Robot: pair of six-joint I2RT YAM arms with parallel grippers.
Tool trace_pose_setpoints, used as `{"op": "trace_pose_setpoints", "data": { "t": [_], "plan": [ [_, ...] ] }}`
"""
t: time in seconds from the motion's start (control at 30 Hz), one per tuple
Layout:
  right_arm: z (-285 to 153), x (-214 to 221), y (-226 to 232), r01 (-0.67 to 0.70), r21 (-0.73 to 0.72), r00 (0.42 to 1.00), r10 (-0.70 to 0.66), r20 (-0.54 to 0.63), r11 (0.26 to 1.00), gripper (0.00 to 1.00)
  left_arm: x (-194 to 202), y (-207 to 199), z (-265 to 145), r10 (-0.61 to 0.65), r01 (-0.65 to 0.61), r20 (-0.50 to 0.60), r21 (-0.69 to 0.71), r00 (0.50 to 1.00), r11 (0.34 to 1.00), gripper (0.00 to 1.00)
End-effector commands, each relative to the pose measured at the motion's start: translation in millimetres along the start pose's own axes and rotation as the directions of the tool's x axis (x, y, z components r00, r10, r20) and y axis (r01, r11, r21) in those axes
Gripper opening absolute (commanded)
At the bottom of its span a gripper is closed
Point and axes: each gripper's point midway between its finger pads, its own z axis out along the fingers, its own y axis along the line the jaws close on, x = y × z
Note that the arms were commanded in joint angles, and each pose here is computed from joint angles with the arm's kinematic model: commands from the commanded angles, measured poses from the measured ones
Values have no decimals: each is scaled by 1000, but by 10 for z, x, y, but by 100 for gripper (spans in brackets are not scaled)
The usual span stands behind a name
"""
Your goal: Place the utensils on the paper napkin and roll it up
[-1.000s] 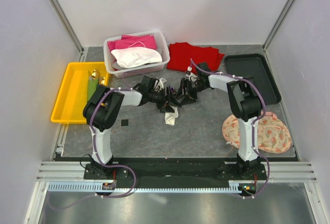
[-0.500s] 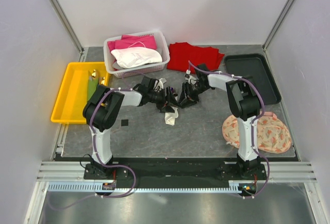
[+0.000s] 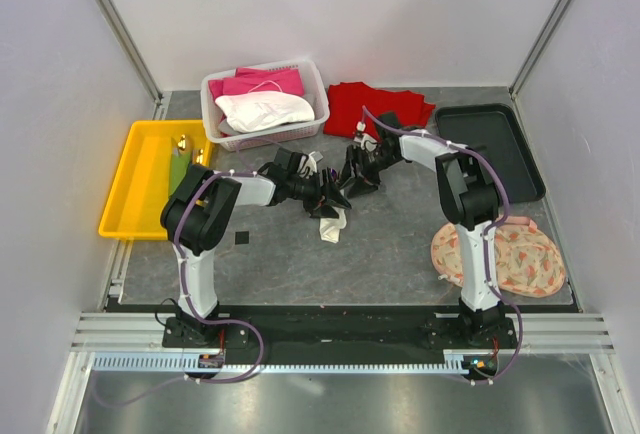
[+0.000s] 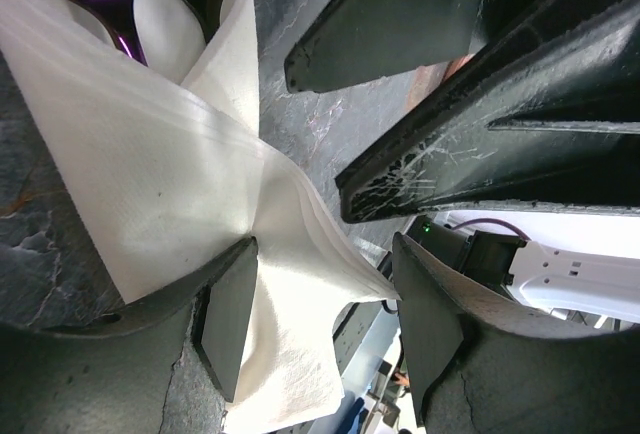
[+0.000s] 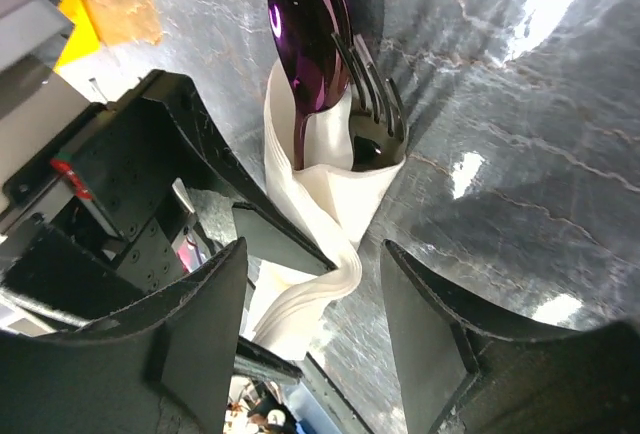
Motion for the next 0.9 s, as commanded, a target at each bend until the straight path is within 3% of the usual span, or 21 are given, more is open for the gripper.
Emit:
{"op": "trace_pose_setpoints", "data": {
  "t": [0.0, 0.3, 0.5, 0.8, 0.87],
  "plan": [
    [122, 101, 16, 23, 24, 998, -21, -52, 999, 63, 11, 308, 34, -8, 12, 36, -104, 999, 995, 65],
    [158, 409, -234, 77, 130, 985, -55, -165, 988, 58, 8, 302, 23, -7, 11, 38, -102, 999, 995, 64],
    [136, 470, -328, 77, 115, 982, -55, -179, 990, 42, 6, 252, 29, -13, 16, 39, -76, 999, 997, 61],
    [233, 407, -393, 92, 75, 984, -79, -157, 993, 2, -23, 70, -8, 20, -20, 59, 0, 998, 1000, 55],
    [243, 389, -437, 98, 89, 985, -84, -152, 991, 0, -40, -43, -42, 44, -47, 67, 37, 997, 998, 53]
  ]
}}
